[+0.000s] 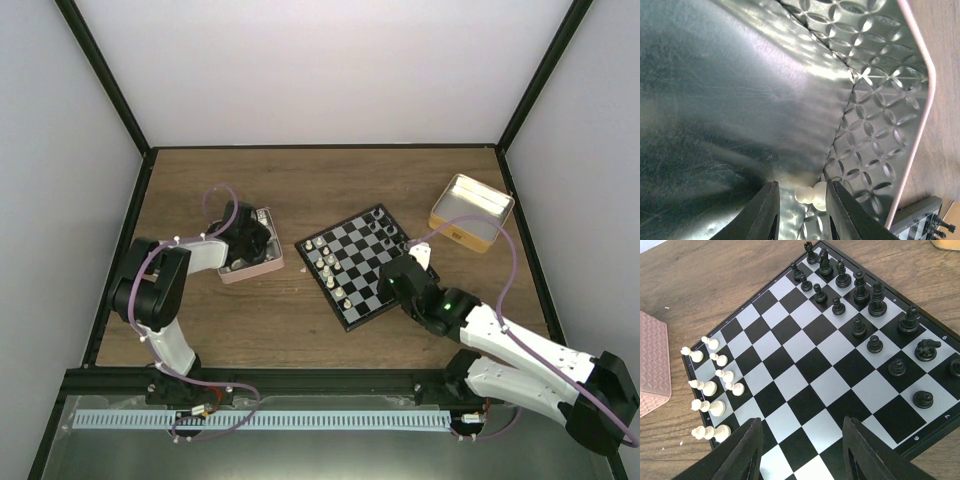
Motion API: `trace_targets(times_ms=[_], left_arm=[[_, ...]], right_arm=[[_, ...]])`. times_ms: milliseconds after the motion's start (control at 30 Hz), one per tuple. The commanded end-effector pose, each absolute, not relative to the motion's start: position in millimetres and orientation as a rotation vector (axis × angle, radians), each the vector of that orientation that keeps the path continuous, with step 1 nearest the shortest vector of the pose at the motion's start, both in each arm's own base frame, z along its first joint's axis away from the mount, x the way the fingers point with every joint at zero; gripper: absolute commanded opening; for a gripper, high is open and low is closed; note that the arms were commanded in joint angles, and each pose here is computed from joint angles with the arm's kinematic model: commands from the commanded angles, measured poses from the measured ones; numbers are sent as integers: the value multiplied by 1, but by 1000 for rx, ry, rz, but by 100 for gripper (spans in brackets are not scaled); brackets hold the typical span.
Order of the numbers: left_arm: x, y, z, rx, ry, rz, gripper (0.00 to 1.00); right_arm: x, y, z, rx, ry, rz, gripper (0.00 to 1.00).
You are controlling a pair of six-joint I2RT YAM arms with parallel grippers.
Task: Set up the chess pieces on the board
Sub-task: Pick up the chess piece from the storage box.
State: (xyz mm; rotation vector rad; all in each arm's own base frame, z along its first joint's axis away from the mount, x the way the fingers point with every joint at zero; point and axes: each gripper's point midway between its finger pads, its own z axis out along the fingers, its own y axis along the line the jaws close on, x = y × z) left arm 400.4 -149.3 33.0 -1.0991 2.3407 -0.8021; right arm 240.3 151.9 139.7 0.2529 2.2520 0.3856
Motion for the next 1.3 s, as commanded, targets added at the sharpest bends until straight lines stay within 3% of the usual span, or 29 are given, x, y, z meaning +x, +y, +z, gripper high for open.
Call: trace_targets(times_ms=[0, 333, 667, 767, 1033, 1267], left_arm=[[402, -150, 22, -1173, 2329, -832, 28], [399, -158, 5, -1266, 2331, -901, 26], [399, -143, 2, -1263, 2304, -794, 6], [399, -137, 5, -1232, 2300, -740, 4], [399, -117, 37, -975, 2294, -514, 4], [393, -133, 69, -681, 2322, -503, 4]], right_arm=[[242, 149, 145, 267, 2227, 385, 45], [241, 148, 146, 277, 2225, 393, 45], [241, 147, 147, 280, 2217, 388, 45], [241, 147, 147, 280, 2216, 389, 45], [242, 148, 145, 278, 2218, 389, 45], [244, 153, 146, 264, 2213, 403, 45]])
